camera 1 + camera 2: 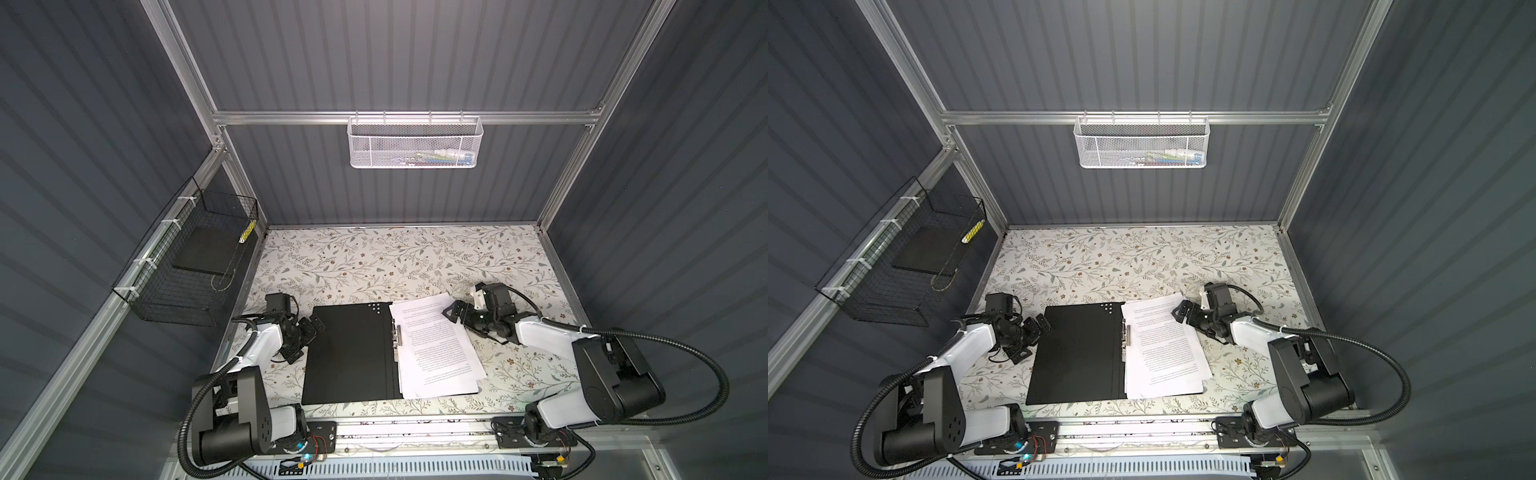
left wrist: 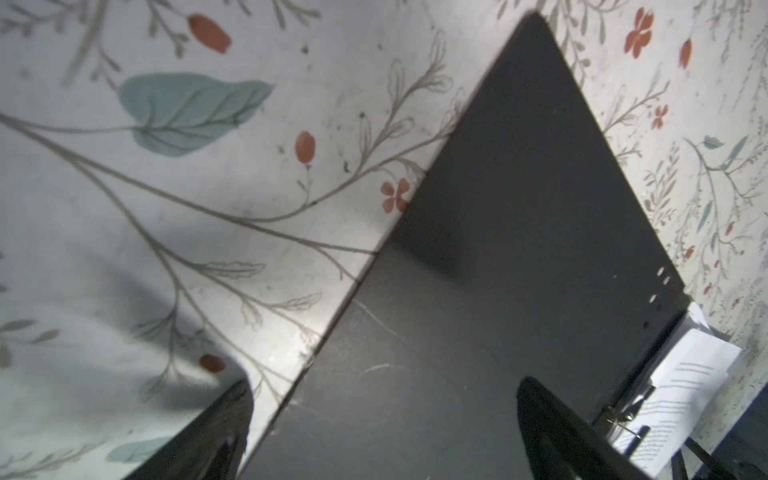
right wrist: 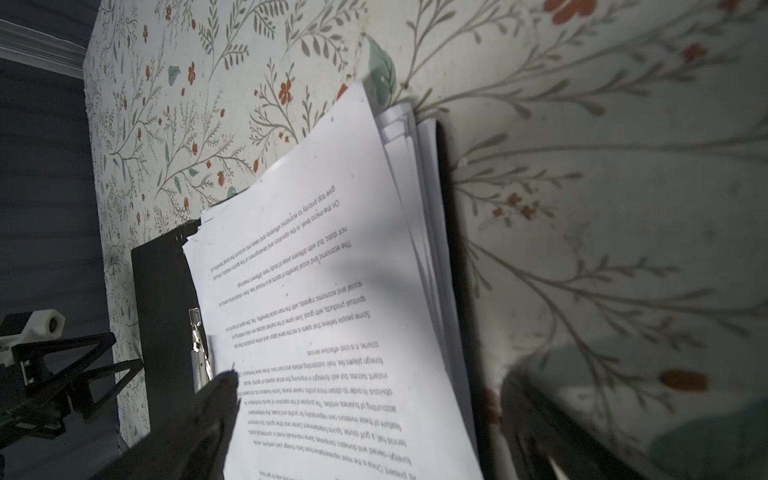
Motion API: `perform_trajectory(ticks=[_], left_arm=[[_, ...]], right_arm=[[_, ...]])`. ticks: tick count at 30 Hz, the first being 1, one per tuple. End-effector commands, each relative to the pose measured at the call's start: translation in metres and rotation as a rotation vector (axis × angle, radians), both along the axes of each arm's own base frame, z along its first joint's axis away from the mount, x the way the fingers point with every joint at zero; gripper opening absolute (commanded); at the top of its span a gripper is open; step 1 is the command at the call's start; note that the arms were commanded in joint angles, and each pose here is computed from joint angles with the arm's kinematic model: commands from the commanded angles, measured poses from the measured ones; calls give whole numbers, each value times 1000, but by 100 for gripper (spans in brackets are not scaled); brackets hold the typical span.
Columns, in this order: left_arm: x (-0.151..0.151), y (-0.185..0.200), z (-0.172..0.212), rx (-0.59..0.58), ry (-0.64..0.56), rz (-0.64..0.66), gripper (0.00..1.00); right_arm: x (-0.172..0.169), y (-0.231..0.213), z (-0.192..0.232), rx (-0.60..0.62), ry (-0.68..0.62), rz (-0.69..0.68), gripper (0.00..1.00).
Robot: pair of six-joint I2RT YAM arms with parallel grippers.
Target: Put the files into the folder
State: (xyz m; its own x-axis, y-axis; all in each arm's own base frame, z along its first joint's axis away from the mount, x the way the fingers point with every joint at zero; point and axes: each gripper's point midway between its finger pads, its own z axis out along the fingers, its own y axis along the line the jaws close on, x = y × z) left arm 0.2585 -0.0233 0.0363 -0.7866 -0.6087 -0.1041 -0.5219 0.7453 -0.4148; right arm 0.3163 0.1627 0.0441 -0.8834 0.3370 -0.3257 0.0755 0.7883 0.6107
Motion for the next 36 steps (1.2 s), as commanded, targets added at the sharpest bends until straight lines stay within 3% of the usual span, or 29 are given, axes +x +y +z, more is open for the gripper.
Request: perform_trajectory(ticks=[1,8,12,15,17,20,22,26,29,36], left_arm=[[-16,-18,-26,-103,68,-13,100],[-1,-59,-29,-148,42,-112,100],[16,-71,-28,-163,20,-104,100],[31,-63,-16,-119,-11,-66,100],[41,-44,-1,-9,-36,-26,100],[53,-20,37,172,-120,-31,100],[61,-24,58,199,-188,-94,100],[69,-87,72,132,-245,-345,100],[65,-139,62,5,-247,-480,100],[49,-180,26,-21,-165,-626,100]], right_arm=[[11,3,0,18,7,-6,99],[39,4,5,72,-1,-24,99],[58,0,8,88,-19,-41,99],[74,-15,9,67,-16,-84,99],[76,-37,9,3,-1,-154,99],[65,-71,15,-148,13,-246,99],[50,-75,21,-168,23,-245,99],[13,-74,19,-137,59,-222,99],[-7,-68,12,-89,89,-208,99],[-31,-57,-2,-72,133,-184,99]])
